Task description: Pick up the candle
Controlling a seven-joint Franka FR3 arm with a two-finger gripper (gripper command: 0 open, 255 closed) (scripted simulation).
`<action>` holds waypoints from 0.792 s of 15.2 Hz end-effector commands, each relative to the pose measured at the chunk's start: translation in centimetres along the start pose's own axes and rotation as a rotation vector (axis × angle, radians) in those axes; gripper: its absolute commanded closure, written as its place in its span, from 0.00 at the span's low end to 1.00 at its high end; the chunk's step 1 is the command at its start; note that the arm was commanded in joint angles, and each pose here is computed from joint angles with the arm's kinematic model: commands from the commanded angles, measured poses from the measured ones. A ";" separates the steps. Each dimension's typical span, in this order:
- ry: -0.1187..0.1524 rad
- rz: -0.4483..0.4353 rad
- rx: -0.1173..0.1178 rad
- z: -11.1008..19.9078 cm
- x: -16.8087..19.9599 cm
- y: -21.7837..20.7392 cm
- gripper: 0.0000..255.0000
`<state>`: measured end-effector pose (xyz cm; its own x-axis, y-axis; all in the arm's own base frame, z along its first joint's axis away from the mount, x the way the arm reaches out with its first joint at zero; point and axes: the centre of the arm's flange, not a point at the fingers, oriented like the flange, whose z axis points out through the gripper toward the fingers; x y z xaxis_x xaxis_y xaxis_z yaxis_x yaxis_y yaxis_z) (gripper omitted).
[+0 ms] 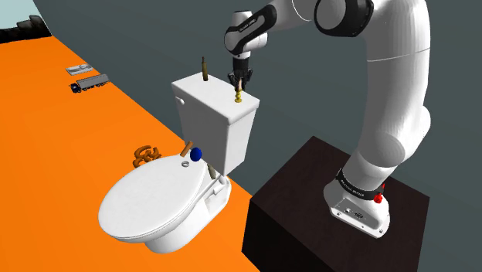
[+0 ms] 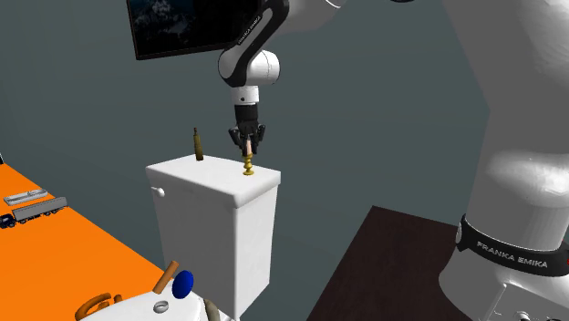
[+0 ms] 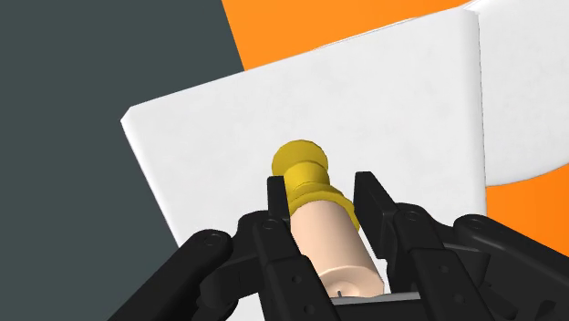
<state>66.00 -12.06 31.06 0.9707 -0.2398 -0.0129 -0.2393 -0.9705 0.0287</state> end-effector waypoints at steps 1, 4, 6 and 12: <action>0.000 0.000 0.000 -0.9 0.0 0.0 1.00; 0.000 0.000 0.000 -2.5 -0.1 0.0 1.00; 0.000 0.000 0.000 -3.6 -0.1 0.1 1.00; 0.000 0.000 0.000 -6.7 -0.1 0.2 1.00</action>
<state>65.97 -11.97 37.26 0.9708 -0.2396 -0.0130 -0.2391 -0.9706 0.0287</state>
